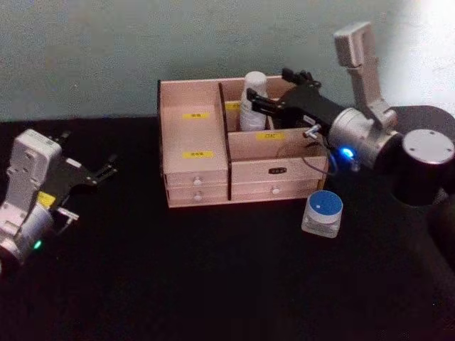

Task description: Pick up the facial cleanser and watermelon frost from the table and place them into the tiered storage box.

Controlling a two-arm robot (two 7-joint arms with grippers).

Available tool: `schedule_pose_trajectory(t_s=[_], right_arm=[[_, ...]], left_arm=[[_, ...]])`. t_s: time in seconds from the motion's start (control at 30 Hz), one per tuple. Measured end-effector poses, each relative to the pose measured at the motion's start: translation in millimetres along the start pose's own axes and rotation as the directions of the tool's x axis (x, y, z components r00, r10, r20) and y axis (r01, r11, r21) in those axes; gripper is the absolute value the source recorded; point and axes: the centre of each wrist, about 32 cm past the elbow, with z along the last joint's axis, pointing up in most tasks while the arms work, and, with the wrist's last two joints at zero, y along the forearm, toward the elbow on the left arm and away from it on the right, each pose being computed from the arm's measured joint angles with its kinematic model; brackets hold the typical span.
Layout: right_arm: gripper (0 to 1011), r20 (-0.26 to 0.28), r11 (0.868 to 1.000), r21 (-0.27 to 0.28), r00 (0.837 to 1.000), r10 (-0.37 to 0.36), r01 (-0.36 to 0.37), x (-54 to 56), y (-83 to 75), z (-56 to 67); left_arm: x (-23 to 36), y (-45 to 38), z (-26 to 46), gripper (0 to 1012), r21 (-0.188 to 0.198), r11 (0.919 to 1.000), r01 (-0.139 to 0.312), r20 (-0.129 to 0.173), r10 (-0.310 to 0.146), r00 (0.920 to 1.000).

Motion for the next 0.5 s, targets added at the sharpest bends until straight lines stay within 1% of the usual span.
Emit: schedule_pose_trajectory(t_s=[0.03, 0.13, 0.17, 0.2, 0.23, 0.27, 0.33, 0.37, 0.4, 0.43, 0.47, 0.5], right_arm=[[1003, 0.003, 1.000, 0.006, 1.000, 0.000, 0.000, 0.7, -6.5, 2.2], [1003, 0.006, 1.000, 0.012, 1.000, 0.001, -0.001, 2.0, -17.1, 4.4], [1003, 0.009, 1.000, 0.012, 1.000, 0.003, -0.003, 3.2, -25.3, 5.0], [1002, 0.011, 1.000, 0.014, 1.000, 0.006, -0.006, 3.5, -29.3, 5.7], [1002, 0.012, 1.000, 0.014, 1.000, 0.008, -0.009, 3.9, -33.5, 5.7], [1002, 0.015, 1.000, 0.012, 1.000, 0.012, -0.012, 5.4, -42.5, 5.3], [1002, 0.015, 1.000, 0.010, 1.000, 0.017, -0.017, 6.7, -51.3, 5.0], [1002, 0.015, 1.000, 0.007, 1.000, 0.023, -0.023, 8.0, -60.6, 4.2], [1003, 0.015, 1.000, 0.007, 1.000, 0.023, -0.023, 8.0, -60.6, 4.2], [1003, 0.017, 1.000, 0.003, 0.999, 0.030, -0.030, 9.3, -70.0, 3.0], [1003, 0.018, 0.999, 0.001, 0.999, 0.033, -0.033, 9.7, -74.4, 2.2], [1003, 0.022, 0.999, -0.004, 0.999, 0.039, -0.039, 10.3, -83.4, 0.2]], left_arm=[[0.0, 0.0, 0.0, 1001, 0.000, 1.0000, 0.000, 0.000, 0.000, 1.0000], [0.0, 0.0, 0.0, 1001, 0.000, 1.0000, 0.000, 0.000, 0.000, 1.0000], [0.0, 0.0, 0.0, 1001, 0.000, 1.0000, 0.000, 0.000, 0.000, 1.0000], [0.0, 0.0, 0.0, 1001, 0.000, 1.0000, 0.000, 0.000, 0.000, 1.0000], [0.0, 0.0, 0.0, 1001, 0.000, 1.0000, 0.000, 0.000, 0.000, 1.0000], [0.0, 0.0, 0.0, 1001, 0.000, 1.0000, 0.000, 0.000, 0.000, 1.0000], [0.0, 0.0, 0.0, 1001, 0.000, 1.0000, 0.000, 0.000, 0.000, 1.0000], [0.0, 0.0, 0.0, 1001, 0.000, 1.0000, 0.000, 0.000, 0.000, 1.0000], [0.0, 0.0, 0.0, 1001, 0.000, 1.0000, 0.000, 0.000, 0.000, 1.0000], [0.0, 0.0, 0.0, 1001, 0.000, 1.0000, 0.000, 0.000, 0.000, 1.0000], [0.0, 0.0, 0.0, 1001, 0.000, 1.0000, 0.000, 0.000, 0.000, 1.0000], [0.0, 0.0, 0.0, 1001, 0.000, 1.0000, 0.000, 0.000, 0.000, 1.0000]])
